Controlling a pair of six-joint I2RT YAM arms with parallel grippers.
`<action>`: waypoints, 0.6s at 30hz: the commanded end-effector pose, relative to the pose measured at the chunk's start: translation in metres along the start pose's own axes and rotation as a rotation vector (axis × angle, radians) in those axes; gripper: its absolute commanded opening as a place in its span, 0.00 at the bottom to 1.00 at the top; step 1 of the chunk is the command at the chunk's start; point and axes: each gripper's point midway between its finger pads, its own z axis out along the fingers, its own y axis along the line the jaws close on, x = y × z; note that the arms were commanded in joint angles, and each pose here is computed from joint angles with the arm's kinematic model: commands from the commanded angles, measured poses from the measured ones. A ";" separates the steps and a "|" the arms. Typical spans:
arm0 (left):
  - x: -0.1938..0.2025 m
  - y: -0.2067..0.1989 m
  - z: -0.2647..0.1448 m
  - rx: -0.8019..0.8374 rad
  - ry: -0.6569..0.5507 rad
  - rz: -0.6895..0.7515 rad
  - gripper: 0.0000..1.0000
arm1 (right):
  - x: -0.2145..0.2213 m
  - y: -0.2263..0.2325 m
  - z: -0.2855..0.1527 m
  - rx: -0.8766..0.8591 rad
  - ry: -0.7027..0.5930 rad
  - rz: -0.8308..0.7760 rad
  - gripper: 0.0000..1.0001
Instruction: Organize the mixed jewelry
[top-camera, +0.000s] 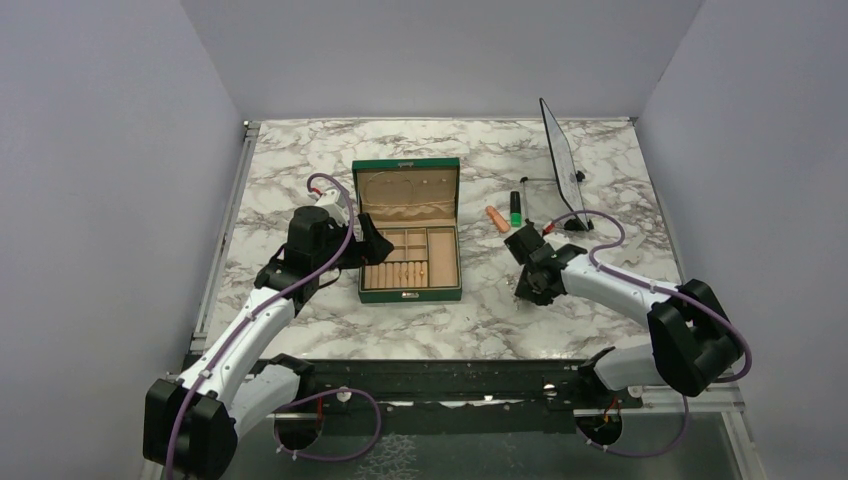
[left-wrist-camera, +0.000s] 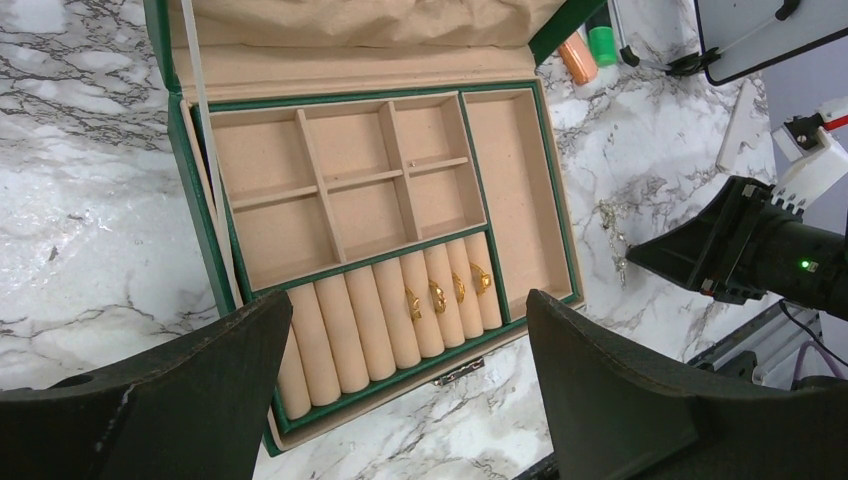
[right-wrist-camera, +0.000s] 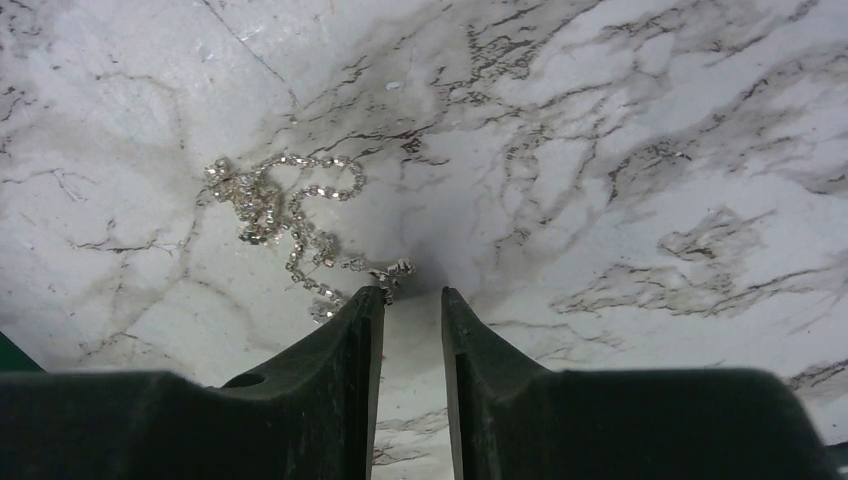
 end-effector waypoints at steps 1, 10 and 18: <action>0.003 0.002 0.002 0.004 0.006 -0.008 0.88 | -0.007 -0.012 -0.005 0.069 -0.025 0.020 0.31; 0.005 0.002 0.002 0.003 0.010 -0.011 0.88 | -0.003 -0.022 -0.018 0.045 -0.030 0.037 0.30; 0.004 0.003 0.002 0.001 0.009 -0.016 0.88 | -0.025 0.002 -0.023 -0.043 -0.090 0.017 0.33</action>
